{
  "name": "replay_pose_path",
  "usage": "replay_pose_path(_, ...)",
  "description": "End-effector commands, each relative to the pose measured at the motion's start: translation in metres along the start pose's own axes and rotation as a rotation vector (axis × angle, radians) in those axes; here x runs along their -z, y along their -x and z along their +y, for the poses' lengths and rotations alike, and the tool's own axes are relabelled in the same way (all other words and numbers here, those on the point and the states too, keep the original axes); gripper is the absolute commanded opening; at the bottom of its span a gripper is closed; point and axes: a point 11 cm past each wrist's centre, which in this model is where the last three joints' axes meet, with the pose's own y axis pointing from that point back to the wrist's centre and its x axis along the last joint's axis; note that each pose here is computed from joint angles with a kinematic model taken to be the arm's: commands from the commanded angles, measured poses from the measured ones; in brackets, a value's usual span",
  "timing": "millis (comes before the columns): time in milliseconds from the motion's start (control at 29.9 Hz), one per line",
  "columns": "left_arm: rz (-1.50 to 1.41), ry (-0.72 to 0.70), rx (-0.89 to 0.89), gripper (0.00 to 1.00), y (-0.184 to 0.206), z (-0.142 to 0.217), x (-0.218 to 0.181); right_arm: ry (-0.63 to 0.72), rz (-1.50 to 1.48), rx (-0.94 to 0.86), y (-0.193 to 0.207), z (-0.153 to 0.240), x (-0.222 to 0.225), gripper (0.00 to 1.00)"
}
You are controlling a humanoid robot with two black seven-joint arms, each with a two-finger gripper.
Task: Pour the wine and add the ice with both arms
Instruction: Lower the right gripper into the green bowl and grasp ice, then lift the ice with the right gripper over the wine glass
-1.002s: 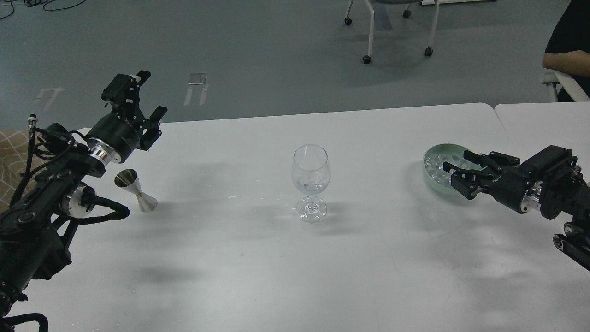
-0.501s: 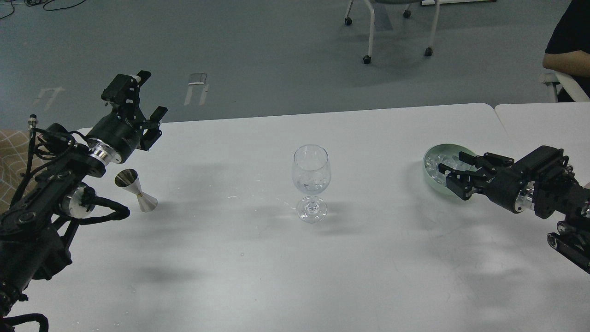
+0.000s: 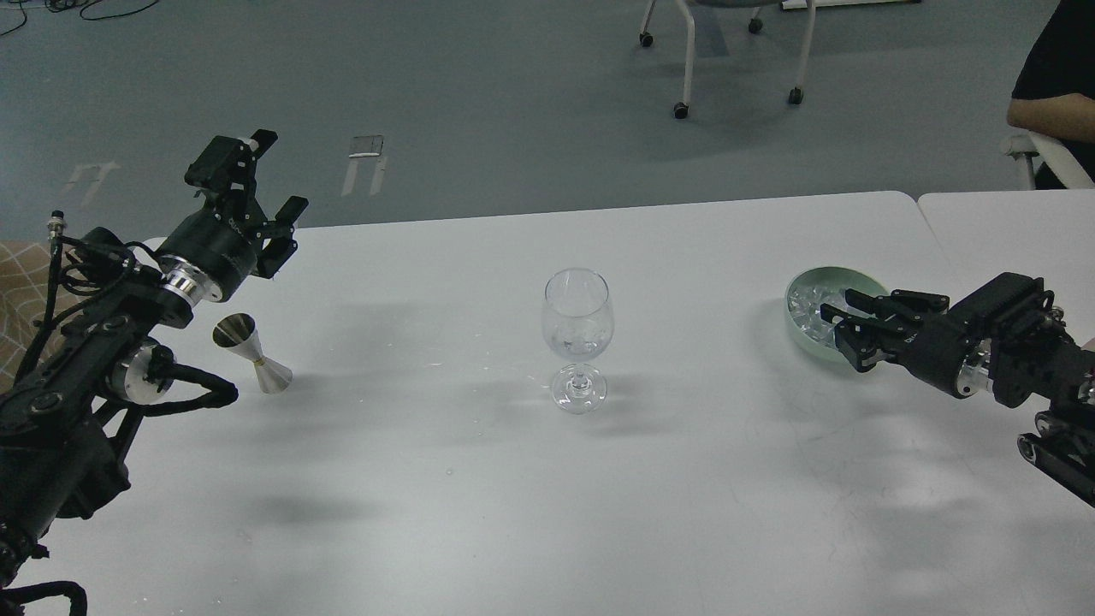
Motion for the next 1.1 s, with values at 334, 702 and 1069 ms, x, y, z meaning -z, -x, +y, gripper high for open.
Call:
replay_pose_path(334,0.000,-0.001,0.000,0.99,0.000,0.000,0.000,-0.001,0.023,-0.048,-0.026,0.000,-0.003,0.00)
replay_pose_path(702,0.004,0.003,0.004,0.99,0.003,-0.002,0.000,-0.195,0.137,-0.183,-0.138,0.037,0.030,0.00)
replay_pose_path(1069,0.006,0.002,0.007,0.99,0.004,-0.002,0.001,-0.443,0.120,-0.270,-0.167,0.017,0.117,0.00)
